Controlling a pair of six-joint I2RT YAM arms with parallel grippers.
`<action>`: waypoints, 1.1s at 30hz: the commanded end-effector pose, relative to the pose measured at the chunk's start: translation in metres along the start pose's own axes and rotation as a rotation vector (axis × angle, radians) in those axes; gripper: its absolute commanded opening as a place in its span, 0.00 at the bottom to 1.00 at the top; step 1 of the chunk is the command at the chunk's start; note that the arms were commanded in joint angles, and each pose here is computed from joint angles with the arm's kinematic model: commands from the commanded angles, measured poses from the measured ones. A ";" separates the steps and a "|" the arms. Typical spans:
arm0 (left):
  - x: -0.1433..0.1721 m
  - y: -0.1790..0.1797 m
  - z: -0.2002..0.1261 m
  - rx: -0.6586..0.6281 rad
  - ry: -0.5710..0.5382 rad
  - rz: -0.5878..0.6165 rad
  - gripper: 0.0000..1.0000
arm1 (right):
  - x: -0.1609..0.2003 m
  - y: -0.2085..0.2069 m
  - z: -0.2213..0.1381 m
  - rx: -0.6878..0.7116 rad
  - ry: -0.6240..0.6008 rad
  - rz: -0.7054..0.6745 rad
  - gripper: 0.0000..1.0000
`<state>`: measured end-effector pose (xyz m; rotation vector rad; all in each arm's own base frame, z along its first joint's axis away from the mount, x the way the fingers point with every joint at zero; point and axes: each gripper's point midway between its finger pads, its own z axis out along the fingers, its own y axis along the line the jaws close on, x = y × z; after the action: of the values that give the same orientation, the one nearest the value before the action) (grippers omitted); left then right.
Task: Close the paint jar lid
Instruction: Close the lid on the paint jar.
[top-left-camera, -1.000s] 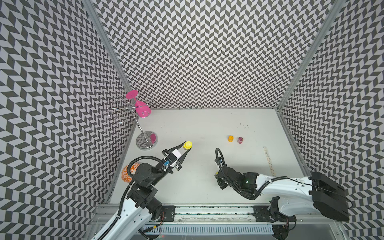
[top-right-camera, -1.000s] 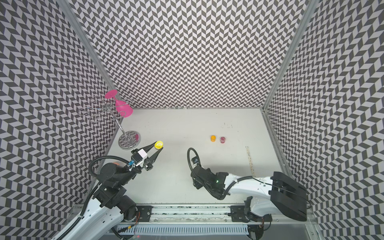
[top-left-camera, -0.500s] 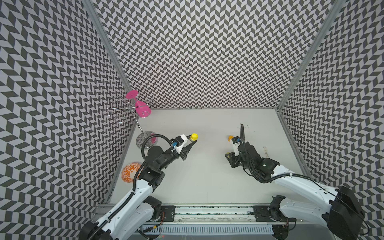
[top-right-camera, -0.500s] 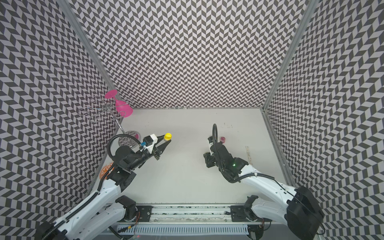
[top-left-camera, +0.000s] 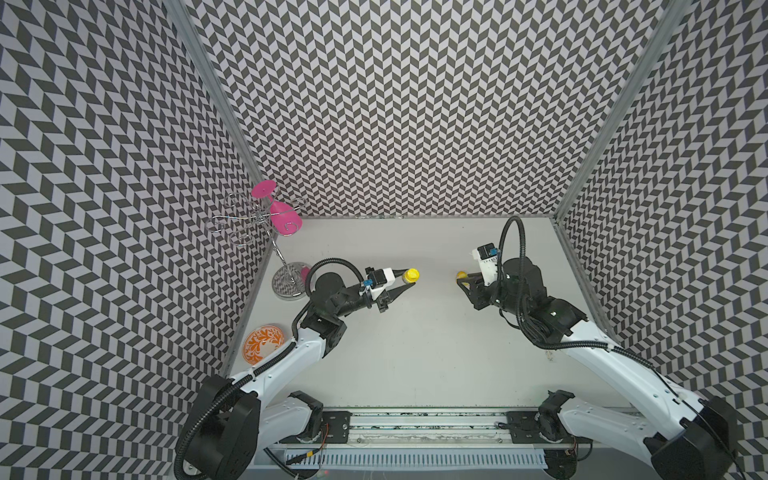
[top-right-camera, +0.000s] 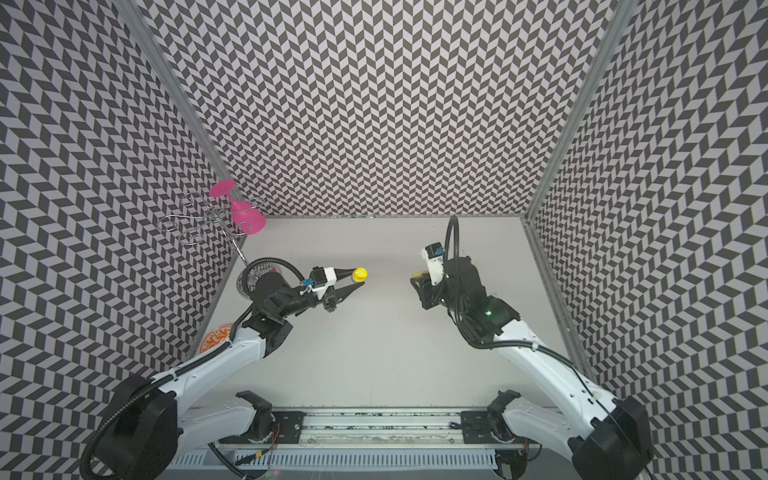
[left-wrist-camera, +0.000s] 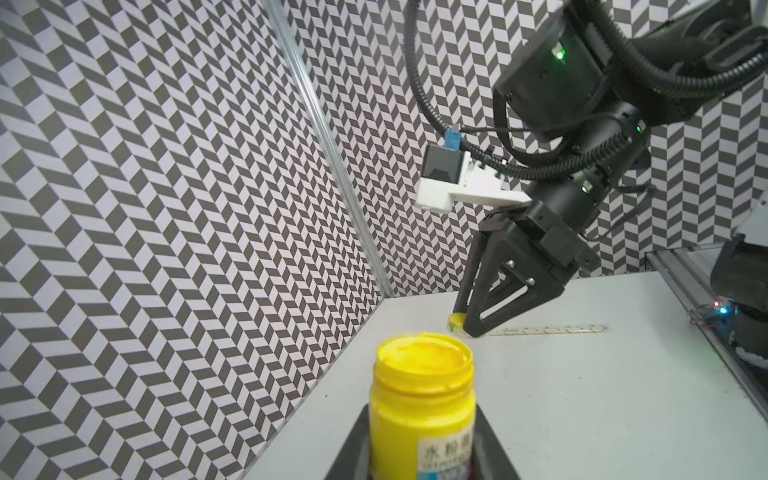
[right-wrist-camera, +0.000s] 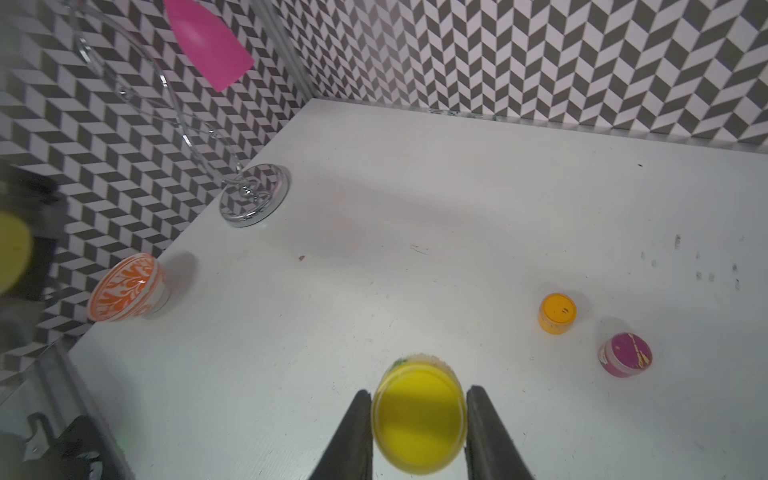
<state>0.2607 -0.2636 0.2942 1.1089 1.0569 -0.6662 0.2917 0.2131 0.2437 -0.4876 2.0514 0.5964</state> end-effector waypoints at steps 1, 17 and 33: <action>0.012 -0.009 0.009 0.029 0.083 0.105 0.30 | -0.021 0.031 -0.015 -0.158 -0.095 -0.085 0.29; 0.014 -0.028 0.022 0.089 0.079 0.051 0.29 | -0.030 0.092 -0.040 -0.437 -0.158 -0.169 0.30; 0.007 -0.031 0.023 0.108 0.051 0.032 0.30 | -0.042 0.096 -0.036 -0.420 -0.206 -0.173 0.29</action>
<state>0.2462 -0.2918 0.2563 1.2454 1.1223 -0.6723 0.2330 0.2716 0.3057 -0.8092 1.7285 0.9442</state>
